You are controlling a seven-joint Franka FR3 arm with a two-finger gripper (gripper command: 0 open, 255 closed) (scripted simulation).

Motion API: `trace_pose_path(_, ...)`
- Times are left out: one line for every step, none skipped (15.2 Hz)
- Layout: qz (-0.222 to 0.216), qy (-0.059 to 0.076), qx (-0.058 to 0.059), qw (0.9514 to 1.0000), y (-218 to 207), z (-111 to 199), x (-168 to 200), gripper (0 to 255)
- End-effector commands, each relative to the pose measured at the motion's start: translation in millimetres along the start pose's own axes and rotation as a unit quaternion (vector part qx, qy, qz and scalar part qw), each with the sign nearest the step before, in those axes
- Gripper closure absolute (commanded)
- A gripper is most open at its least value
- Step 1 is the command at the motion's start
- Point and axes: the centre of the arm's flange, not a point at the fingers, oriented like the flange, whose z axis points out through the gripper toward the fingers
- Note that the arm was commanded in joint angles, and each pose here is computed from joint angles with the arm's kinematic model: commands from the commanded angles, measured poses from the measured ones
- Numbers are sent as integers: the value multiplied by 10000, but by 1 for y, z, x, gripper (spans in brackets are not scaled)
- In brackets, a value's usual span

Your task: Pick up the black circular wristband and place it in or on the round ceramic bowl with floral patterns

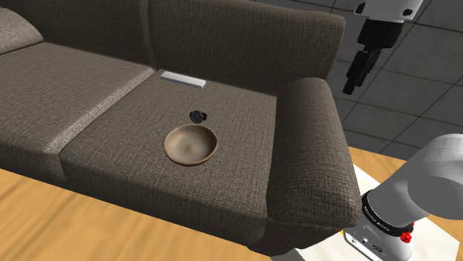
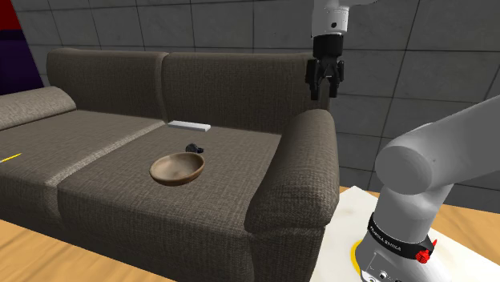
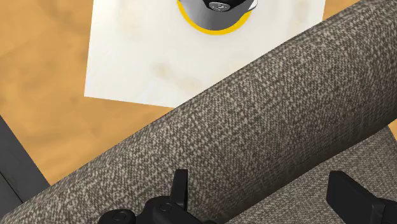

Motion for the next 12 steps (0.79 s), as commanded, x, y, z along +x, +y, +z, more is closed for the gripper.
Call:
trace_pose_path(0, 0, 0, 10000, 0, 0, 0, 0)
trace_pose_path(13, 1, -51, 10000, -9, 3, 10, 0)
trace_pose_path(25, 1, -103, 9999, -19, 6, 21, 0)
trace_pose_path(38, 2, -154, 9999, -28, 9, 31, 0)
trace_pose_path(51, 2, -205, 9998, -37, 12, 41, 0)
trace_pose_path(63, 3, -257, 9997, -46, 15, 52, 0)
trace_pose_path(76, 3, -308, 9995, -55, 19, 62, 0)
trace_pose_path(89, 4, -359, 9993, -64, 22, 72, 0)
trace_pose_path(101, 4, -410, 9991, -73, 26, 83, 0)
trace_pose_path(114, 5, -462, 9989, -82, 29, 93, 0)
trace_pose_path(126, 5, -513, 9986, -91, 33, 104, 0)
trace_pose_path(139, 6, -564, 9983, -99, 37, 114, 0)
